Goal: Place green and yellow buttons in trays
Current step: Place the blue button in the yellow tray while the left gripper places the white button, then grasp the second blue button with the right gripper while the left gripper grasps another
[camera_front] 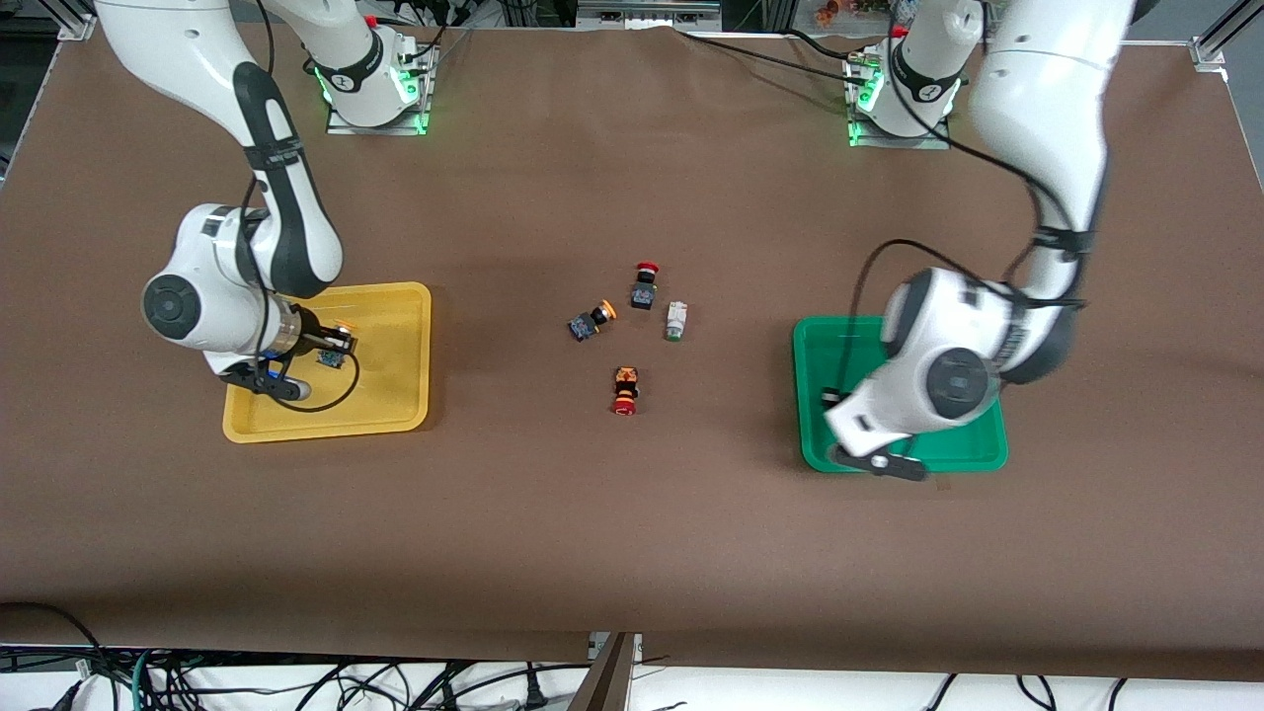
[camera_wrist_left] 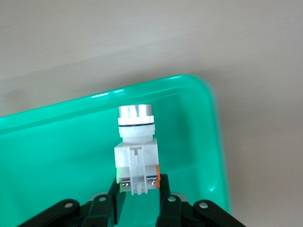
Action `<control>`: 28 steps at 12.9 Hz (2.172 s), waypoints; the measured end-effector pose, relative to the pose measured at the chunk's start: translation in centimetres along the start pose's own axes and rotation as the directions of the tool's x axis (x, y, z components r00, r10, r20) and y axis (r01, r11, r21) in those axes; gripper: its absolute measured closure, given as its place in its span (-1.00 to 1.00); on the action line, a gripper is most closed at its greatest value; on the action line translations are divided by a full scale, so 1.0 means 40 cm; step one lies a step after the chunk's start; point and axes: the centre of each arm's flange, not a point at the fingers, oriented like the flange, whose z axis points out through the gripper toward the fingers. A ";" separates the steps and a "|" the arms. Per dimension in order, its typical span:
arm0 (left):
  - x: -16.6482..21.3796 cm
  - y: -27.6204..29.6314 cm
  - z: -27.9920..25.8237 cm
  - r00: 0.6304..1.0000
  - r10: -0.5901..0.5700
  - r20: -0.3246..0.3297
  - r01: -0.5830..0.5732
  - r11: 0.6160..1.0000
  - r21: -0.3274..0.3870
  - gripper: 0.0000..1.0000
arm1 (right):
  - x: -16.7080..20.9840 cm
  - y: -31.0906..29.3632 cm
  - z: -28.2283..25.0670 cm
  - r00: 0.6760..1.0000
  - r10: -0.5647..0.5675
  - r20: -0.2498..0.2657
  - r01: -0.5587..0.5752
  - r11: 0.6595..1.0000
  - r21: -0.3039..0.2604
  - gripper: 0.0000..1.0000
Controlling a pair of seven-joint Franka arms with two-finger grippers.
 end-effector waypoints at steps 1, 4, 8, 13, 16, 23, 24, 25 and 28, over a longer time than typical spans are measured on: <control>-0.017 -0.078 0.011 1.000 0.025 0.017 -0.024 1.000 -0.011 0.35 | 0.000 -0.009 -0.001 1.000 -0.001 -0.003 0.001 1.000 0.000 -0.14; -0.090 -0.227 0.088 0.993 0.084 0.085 -0.080 0.996 -0.051 0.35 | -0.004 -0.096 -0.085 0.997 0.078 0.030 -0.078 0.997 0.021 -0.72; -0.207 -0.286 0.119 0.989 0.091 0.120 -0.083 0.994 -0.073 0.35 | -0.119 -0.420 -0.160 0.950 0.300 0.086 -0.307 0.948 0.086 -0.72; -0.272 -0.308 0.216 0.994 0.077 0.081 -0.071 0.995 -0.072 0.25 | -0.270 -0.704 -0.019 0.852 0.503 0.144 -0.522 0.835 0.173 -0.72; -0.216 -0.205 0.139 0.998 0.061 0.018 -0.058 0.991 -0.123 -0.33 | -0.344 -0.813 0.078 0.816 0.560 0.140 -0.577 0.784 0.228 -0.72; -0.199 0.435 0.093 0.988 -0.154 0.028 0.156 0.981 -0.112 -1.00 | -0.431 -0.916 0.164 0.822 0.563 0.088 -0.563 0.780 0.273 0.16; -0.203 0.474 0.115 0.984 -0.178 0.028 0.180 0.977 -0.111 -1.00 | -0.418 -0.906 0.155 0.825 0.558 0.092 -0.561 0.788 0.253 0.23; -0.206 0.511 0.138 0.979 -0.204 0.025 0.205 0.972 -0.113 -1.00 | -0.394 -0.886 0.137 0.831 0.549 0.094 -0.555 0.800 0.228 0.23; -0.222 0.617 0.212 0.968 -0.250 0.016 0.251 0.960 -0.121 -1.00 | -0.299 -0.768 0.013 0.867 0.485 0.118 -0.498 0.854 0.148 0.23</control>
